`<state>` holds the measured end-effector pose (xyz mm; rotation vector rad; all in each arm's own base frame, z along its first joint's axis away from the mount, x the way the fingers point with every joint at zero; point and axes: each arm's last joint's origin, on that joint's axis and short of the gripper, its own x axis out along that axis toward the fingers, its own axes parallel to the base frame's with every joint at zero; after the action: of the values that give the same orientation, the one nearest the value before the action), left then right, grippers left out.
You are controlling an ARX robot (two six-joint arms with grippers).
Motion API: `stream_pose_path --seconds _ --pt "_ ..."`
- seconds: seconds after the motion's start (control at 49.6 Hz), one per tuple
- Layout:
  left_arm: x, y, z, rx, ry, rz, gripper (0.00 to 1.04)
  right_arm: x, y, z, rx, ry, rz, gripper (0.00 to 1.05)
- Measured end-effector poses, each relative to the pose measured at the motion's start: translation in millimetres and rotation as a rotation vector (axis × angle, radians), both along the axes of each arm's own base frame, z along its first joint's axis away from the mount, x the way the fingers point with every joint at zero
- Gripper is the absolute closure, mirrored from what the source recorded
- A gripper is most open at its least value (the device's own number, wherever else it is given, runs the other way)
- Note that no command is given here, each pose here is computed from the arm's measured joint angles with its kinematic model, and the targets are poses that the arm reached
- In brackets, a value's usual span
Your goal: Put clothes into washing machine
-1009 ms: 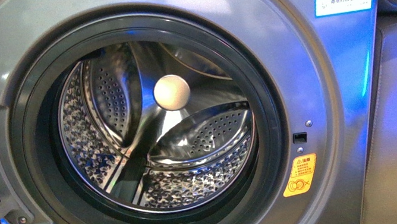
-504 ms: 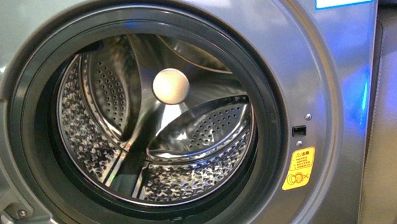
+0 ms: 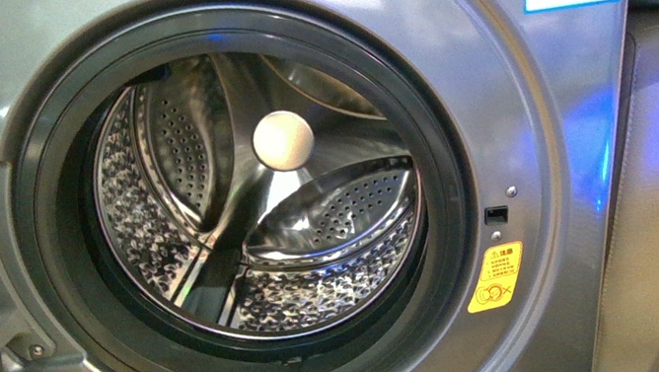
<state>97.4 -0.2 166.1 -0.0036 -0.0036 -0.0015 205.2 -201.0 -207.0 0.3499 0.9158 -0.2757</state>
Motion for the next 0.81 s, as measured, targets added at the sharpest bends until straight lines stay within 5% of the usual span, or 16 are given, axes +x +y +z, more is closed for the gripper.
stream_pose_path --seconds 0.303,0.807 --pt "0.0 0.0 0.0 0.0 0.0 0.0 0.06 -2.6 -0.6 -3.3 0.013 -0.004 0.01 0.08" --pt "0.0 0.0 0.0 0.0 0.0 0.0 0.06 -0.5 -0.9 12.1 -0.003 -0.041 -0.029 0.77"
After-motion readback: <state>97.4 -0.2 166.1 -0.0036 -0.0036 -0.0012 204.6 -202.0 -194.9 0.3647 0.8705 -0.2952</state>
